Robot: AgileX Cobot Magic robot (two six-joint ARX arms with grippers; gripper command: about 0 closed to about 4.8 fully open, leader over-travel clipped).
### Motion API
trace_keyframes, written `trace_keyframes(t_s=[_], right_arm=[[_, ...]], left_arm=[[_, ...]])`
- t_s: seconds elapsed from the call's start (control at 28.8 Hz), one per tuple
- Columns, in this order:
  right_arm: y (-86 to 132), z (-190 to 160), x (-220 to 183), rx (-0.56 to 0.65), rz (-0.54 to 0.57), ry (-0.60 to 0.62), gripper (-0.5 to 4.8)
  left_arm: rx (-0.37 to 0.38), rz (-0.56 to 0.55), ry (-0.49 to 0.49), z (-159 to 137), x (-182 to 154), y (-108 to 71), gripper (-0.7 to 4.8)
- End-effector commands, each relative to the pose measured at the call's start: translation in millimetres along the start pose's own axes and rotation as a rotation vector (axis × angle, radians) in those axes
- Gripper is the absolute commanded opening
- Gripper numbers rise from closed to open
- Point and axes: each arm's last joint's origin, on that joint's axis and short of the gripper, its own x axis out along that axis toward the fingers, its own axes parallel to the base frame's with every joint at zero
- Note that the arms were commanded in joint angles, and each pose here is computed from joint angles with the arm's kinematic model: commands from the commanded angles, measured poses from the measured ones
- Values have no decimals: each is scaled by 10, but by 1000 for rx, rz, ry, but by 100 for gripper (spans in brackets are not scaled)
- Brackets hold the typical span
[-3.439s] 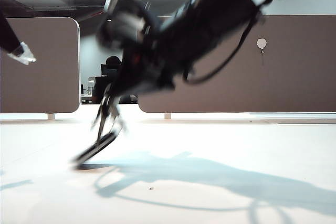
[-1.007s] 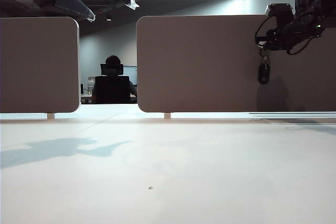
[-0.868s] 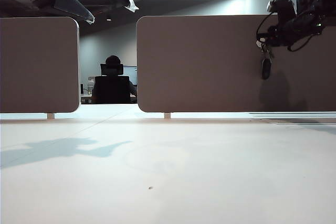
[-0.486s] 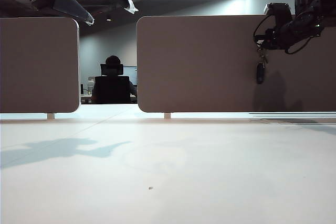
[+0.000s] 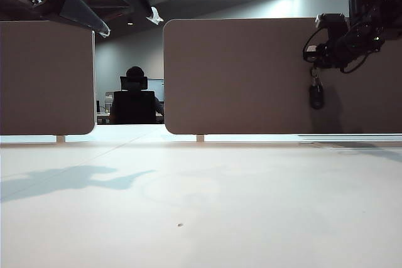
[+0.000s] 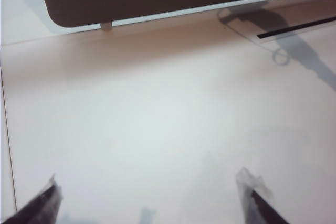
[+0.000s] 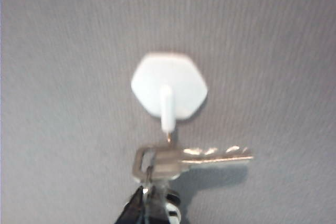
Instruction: Hang the bunch of keys on the hook.
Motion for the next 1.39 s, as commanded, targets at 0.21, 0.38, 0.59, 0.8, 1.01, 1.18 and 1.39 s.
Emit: trace_keyframes(t_s=[0.21, 0.38, 0.59, 0.8, 1.01, 1.18, 1.39], right_arm=[[-160, 63, -55, -11, -41, -44, -7], [-206, 54, -72, -10, -23, -40, -7], [-189, 47, -66, -3, -20, -31, -7], [-127, 59, -67, 3, 39, -10, -8], [-34, 218, -91, -18, 43, -57, -8], [14, 344, -136, -22, 54, -73, -8], [60, 507, -206, -35, 58, -90, -8]], left_arm=[[2, 2, 1, 7, -13, -3, 479], [1, 2, 2, 6, -13, -3, 479], [1, 2, 4, 4, -13, -3, 479], [1, 2, 3, 5, -13, -3, 479], [1, 2, 9, 0, -13, -3, 479], [1, 3, 25, -16, -13, -1, 479], [0, 4, 39, -29, -14, 0, 479]])
